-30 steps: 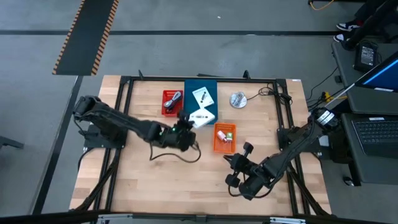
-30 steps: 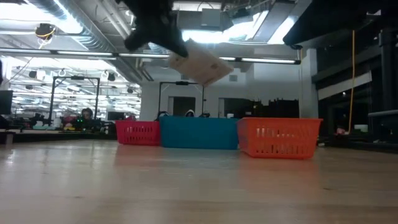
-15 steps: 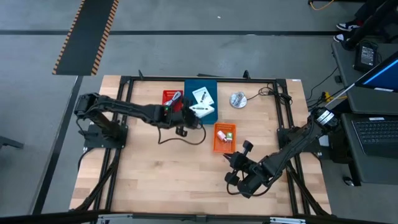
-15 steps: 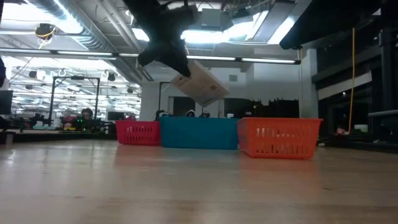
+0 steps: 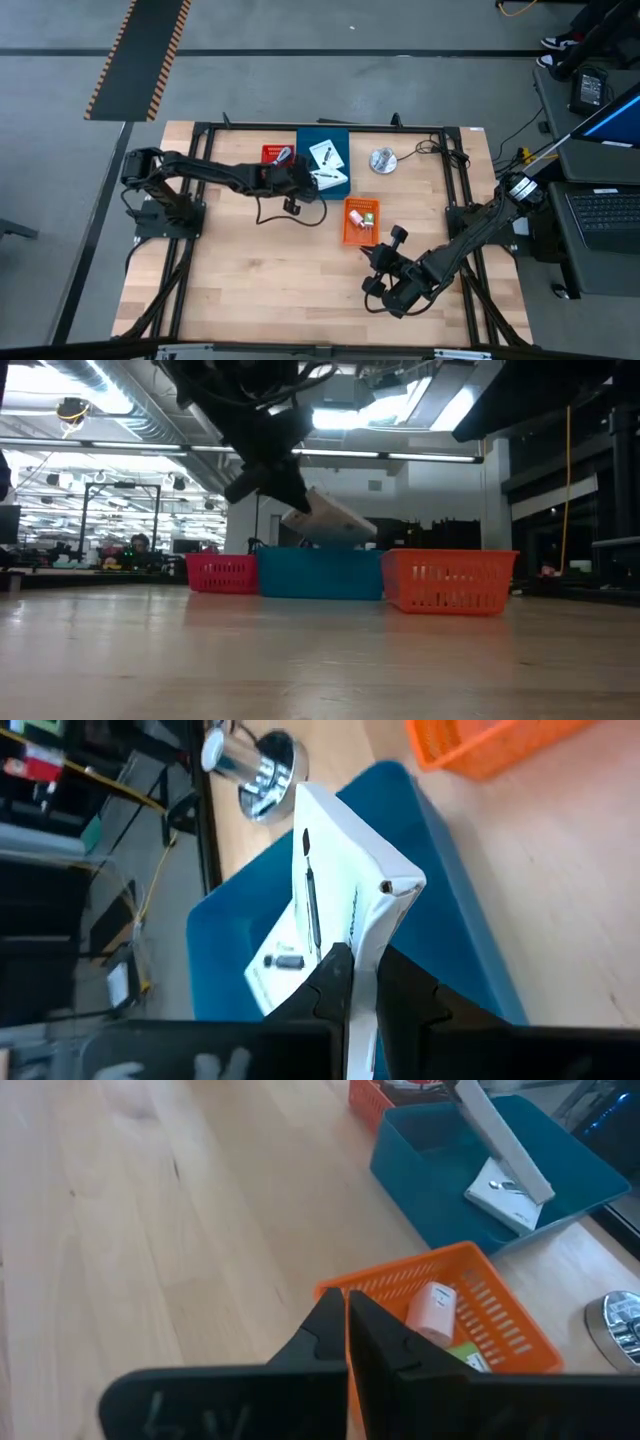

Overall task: Pick and place items into bin
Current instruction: Put the card reader box into the blue bin, then return to Home Position

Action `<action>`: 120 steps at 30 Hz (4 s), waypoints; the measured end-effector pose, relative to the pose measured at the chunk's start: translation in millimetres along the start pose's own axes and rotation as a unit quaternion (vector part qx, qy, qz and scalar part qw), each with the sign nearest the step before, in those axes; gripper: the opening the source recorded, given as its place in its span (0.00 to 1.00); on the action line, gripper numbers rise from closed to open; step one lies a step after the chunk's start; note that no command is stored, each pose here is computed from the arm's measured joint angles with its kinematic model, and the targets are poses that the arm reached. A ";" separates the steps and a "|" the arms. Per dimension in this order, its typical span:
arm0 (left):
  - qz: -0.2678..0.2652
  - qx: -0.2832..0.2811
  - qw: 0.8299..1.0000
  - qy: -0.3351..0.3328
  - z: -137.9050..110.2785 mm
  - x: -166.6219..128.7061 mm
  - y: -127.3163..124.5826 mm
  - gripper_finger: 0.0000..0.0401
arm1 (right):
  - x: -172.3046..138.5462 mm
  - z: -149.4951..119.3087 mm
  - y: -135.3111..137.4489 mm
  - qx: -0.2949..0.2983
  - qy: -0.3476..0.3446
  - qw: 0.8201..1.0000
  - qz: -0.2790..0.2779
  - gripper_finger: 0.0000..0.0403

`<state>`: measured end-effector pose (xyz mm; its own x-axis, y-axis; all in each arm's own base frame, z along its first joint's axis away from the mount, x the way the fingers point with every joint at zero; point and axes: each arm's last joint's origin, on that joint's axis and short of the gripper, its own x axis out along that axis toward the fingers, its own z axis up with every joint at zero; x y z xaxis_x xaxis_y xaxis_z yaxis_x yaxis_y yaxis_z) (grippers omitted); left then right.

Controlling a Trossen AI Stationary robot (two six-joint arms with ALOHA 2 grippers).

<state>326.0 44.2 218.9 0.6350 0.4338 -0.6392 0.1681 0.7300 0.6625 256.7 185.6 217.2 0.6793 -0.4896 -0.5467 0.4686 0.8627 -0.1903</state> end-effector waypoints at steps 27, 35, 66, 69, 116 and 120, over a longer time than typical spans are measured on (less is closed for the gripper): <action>-0.003 -0.025 1.000 0.009 -21.7 40.7 -5.2 0.10 | 0.0 -1.5 -2.0 -0.011 0.005 1.000 -0.007 0.00; -0.016 -0.042 0.999 0.001 -21.2 40.4 -6.2 0.23 | 0.0 -1.5 -2.0 -0.010 0.005 1.000 -0.007 0.00; -0.037 -0.089 0.994 -0.059 -4.0 -64.9 1.8 0.14 | 5.6 19.1 -19.4 0.007 0.038 0.999 0.011 0.00; -0.047 -0.112 0.987 -0.104 -4.7 -90.5 8.8 0.04 | -0.8 33.2 -34.0 0.010 0.040 0.999 0.029 0.00; 0.074 -0.358 0.861 -0.354 -175.8 -132.7 -92.8 0.01 | -0.8 20.0 -187.0 -0.034 -0.214 0.954 0.208 0.00; 0.064 -0.344 0.853 -0.387 -174.3 -129.4 -95.9 0.00 | -10.5 15.1 -196.0 -0.032 -0.217 0.953 0.208 0.00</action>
<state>96.3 10.2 170.0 0.9673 0.2491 0.0474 -0.2535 0.9554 0.1513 166.2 19.6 272.5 0.9751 -0.0983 -0.1988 0.0822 0.9927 -0.0880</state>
